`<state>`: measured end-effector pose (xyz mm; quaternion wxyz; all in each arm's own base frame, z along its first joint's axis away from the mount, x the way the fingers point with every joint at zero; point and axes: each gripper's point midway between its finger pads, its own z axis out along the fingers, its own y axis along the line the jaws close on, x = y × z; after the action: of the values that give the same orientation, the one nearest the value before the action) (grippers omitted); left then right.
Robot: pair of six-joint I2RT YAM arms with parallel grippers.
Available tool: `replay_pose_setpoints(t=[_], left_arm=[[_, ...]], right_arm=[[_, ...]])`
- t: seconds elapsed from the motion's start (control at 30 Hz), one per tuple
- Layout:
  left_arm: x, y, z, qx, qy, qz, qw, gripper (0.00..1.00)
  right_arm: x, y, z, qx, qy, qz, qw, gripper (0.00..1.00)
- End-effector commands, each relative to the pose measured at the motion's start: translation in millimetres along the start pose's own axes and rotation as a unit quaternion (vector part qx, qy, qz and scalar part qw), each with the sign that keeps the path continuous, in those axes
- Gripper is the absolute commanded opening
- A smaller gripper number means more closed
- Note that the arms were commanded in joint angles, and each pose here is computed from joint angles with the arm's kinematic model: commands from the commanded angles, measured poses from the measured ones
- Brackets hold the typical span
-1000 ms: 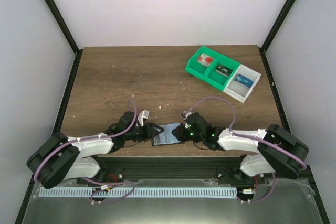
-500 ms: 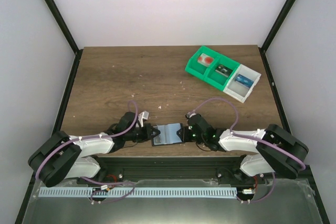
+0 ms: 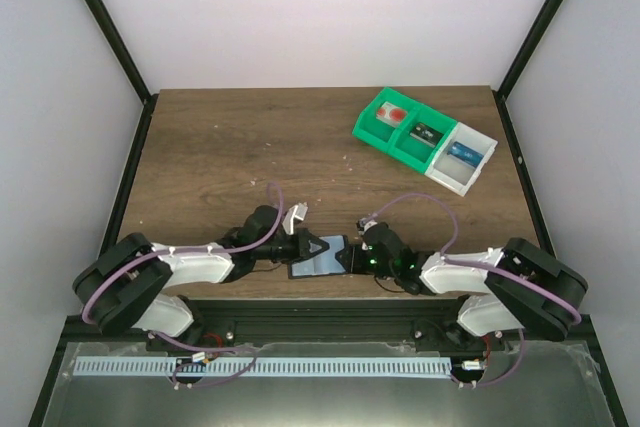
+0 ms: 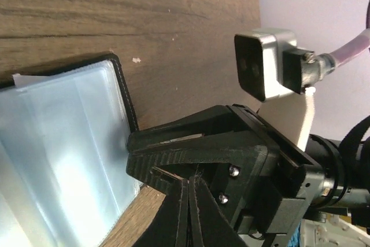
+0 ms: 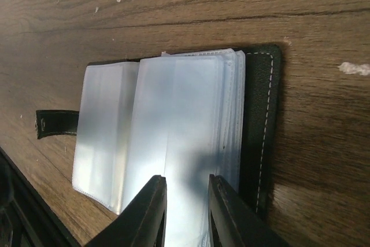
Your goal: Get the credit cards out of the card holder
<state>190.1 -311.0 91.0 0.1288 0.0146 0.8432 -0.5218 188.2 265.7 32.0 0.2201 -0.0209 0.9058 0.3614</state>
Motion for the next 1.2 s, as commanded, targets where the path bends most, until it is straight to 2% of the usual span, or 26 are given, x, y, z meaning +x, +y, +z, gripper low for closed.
replay_pose_setpoints(t=[0.0,0.03,0.1,0.23,0.37,0.67,1.17], left_arm=[[-4,-14,5,0.02,-0.003,0.013,1.0,0.04],[-6,-14,3,0.013,-0.007,0.016,1.0,0.18],[-8,-4,-1,-0.028,-0.016,0.02,0.999,0.34],[-5,31,-17,-0.112,-0.027,0.009,0.993,0.49],[6,52,-27,-0.13,-0.025,-0.016,0.991,0.58],[10,72,-36,-0.163,-0.03,-0.025,0.986,0.69],[6,70,-38,-0.166,-0.031,-0.024,0.985,0.71]], right_arm=[[-5,-4,-9,0.009,-0.02,0.005,1.0,0.23],[-8,-3,-11,0.009,-0.026,0.0,1.0,0.23],[-11,0,-15,0.01,-0.031,-0.006,0.999,0.23],[-15,3,-19,0.013,-0.035,-0.019,0.999,0.24],[-19,2,-18,0.022,-0.038,-0.029,0.999,0.24],[-15,3,-12,0.022,-0.023,-0.032,0.999,0.24],[-7,-2,-5,0.021,-0.006,-0.024,0.999,0.24]])
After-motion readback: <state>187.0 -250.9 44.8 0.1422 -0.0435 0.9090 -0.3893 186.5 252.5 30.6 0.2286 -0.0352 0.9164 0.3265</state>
